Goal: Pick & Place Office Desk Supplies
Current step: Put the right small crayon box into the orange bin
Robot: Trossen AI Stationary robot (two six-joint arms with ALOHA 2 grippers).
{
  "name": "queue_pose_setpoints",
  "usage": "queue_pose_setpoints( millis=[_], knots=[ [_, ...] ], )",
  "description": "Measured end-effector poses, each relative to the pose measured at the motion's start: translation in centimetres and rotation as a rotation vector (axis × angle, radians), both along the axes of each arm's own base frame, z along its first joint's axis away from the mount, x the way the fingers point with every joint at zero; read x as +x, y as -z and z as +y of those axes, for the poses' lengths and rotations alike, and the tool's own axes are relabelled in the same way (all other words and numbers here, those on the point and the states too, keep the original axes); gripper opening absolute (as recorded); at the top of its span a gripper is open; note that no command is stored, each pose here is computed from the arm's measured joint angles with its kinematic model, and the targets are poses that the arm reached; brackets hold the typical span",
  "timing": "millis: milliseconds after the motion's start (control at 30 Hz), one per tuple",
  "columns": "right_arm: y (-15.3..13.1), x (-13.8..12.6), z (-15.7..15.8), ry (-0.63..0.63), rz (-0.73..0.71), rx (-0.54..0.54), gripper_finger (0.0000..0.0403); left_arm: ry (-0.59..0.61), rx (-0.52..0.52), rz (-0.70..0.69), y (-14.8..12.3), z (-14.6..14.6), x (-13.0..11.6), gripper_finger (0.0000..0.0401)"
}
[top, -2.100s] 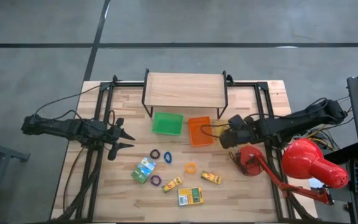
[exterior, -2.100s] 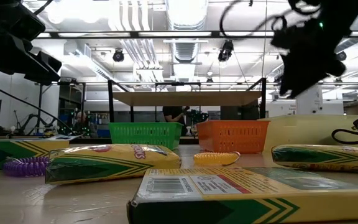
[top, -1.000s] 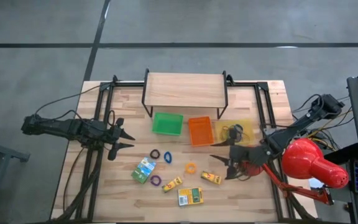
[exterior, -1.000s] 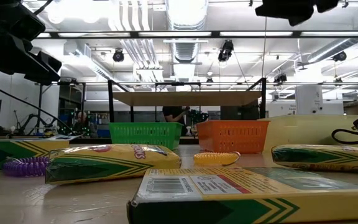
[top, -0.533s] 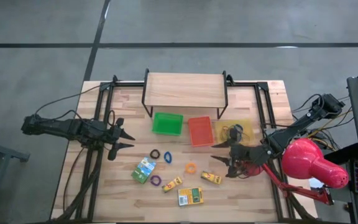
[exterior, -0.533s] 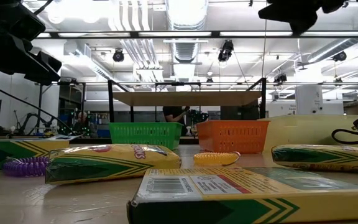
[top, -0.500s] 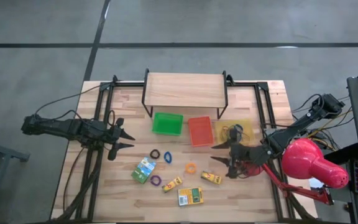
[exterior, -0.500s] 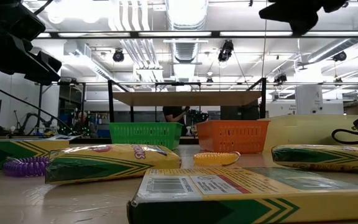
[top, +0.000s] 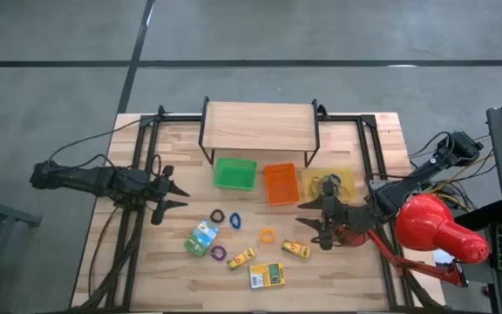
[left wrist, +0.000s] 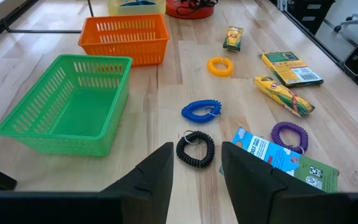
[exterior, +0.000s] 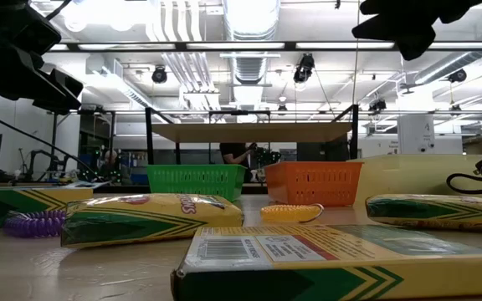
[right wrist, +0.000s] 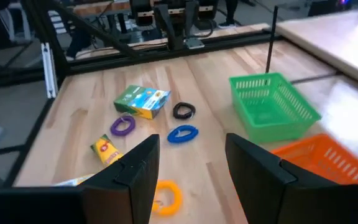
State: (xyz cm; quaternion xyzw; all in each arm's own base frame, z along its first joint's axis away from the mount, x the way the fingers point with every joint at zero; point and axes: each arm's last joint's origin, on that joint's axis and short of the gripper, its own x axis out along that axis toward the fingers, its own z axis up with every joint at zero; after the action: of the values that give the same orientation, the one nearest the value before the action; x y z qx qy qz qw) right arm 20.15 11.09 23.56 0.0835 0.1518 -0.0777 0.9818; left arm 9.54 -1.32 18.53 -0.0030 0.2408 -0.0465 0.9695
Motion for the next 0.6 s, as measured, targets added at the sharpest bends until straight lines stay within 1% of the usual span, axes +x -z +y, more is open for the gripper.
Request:
queue_pose_setpoints(
  millis=[100, 333, 400, 467, 600],
  knots=[
    [0.3, 0.0, 0.4, 0.001, 0.012, 0.033, 0.0183, 0.0, 0.0, 0.0, 0.0, 0.0, 0.0, 0.0143],
    [1.9, 0.9, 1.3, -0.007, 0.093, -0.014, 0.0182, 0.0, 0.0, 0.0, 0.0, 0.0, 0.0, 0.0143],
    [2.2, 1.4, 1.7, -0.024, 0.128, 0.018, 0.0183, 0.0, 0.0, 0.0, 0.0, 0.0, 0.0, 0.0143],
    [2.7, 1.5, 1.9, -0.021, 0.217, 0.061, 0.0182, 0.0, 0.0, 0.0, 0.0, 0.0, 0.0, 0.0143],
    [3.8, 2.0, 2.6, 0.045, 0.393, 0.2, 0.0182, 0.0, 0.0, 0.0, 0.0, 0.0, 0.0, 0.0143]
  ],
)
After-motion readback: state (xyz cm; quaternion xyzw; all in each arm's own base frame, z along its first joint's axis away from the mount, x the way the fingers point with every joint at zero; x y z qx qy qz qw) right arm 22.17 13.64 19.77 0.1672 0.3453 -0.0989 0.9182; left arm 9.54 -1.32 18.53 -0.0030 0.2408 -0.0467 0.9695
